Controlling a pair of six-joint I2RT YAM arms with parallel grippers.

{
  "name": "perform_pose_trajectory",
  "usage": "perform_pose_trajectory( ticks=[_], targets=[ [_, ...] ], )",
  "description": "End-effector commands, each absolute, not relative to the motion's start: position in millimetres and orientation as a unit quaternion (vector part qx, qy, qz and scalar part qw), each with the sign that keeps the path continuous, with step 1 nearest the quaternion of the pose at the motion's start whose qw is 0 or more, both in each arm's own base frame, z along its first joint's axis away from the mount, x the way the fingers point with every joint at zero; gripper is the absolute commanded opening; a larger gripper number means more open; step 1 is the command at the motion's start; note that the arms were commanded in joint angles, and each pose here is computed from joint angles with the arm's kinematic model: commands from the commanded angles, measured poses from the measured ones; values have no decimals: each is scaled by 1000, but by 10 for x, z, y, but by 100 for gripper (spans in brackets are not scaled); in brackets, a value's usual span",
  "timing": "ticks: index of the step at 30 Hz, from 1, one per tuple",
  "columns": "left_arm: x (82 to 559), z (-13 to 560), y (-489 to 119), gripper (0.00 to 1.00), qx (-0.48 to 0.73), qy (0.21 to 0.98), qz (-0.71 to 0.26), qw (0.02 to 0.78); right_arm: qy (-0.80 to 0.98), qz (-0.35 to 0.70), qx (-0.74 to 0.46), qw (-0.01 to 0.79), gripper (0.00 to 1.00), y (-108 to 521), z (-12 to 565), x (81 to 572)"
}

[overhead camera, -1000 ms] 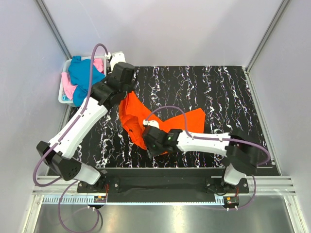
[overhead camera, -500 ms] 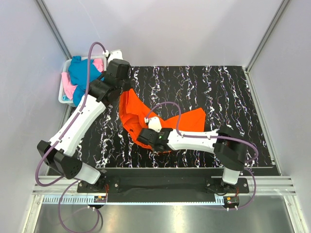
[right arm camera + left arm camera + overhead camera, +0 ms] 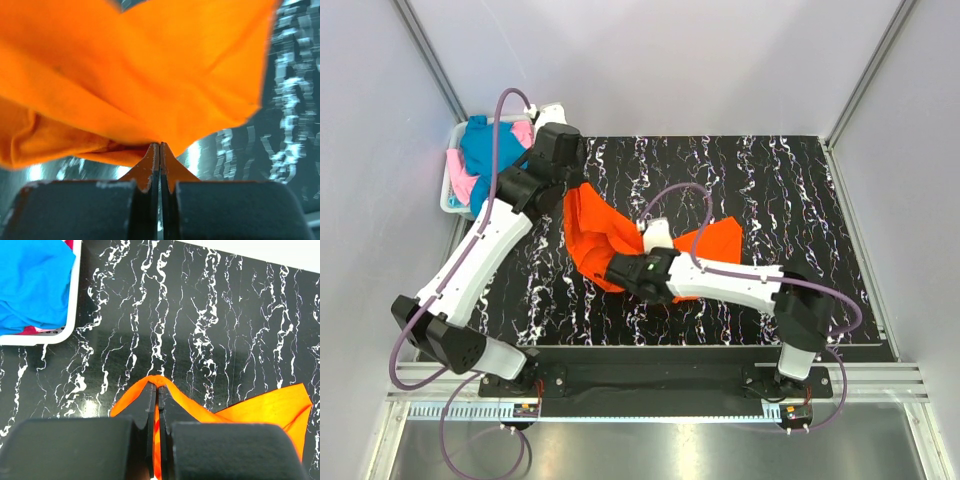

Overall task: Fold and stack the t-shirts
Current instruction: Flatten the tshirt out

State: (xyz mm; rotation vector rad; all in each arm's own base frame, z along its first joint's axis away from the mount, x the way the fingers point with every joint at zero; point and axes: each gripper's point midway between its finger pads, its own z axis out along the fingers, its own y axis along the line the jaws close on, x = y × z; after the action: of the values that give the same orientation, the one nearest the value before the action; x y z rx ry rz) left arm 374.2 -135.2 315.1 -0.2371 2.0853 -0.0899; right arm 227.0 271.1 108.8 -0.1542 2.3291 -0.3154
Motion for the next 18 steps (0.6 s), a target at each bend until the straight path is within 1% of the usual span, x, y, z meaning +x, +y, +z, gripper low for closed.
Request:
perform_pose_trajectory(
  ticks=[1,7,11,18],
  targets=[
    [3700,3411,-1238,0,-122,835,-49,535,878,-164,16,450,0,2272,1660,2554],
    [3590,3255,-1154,0,-134,839,-40,526,868,-189,86,451,0,1803,1792,2834],
    [3529,3289,-1049,0,-141,833,-24,535,859,-210,107,455,0,1582,1893,2981],
    [3382,3639,-811,0,-166,801,-10,574,838,-229,133,477,0,1290,2268,3170]
  ],
)
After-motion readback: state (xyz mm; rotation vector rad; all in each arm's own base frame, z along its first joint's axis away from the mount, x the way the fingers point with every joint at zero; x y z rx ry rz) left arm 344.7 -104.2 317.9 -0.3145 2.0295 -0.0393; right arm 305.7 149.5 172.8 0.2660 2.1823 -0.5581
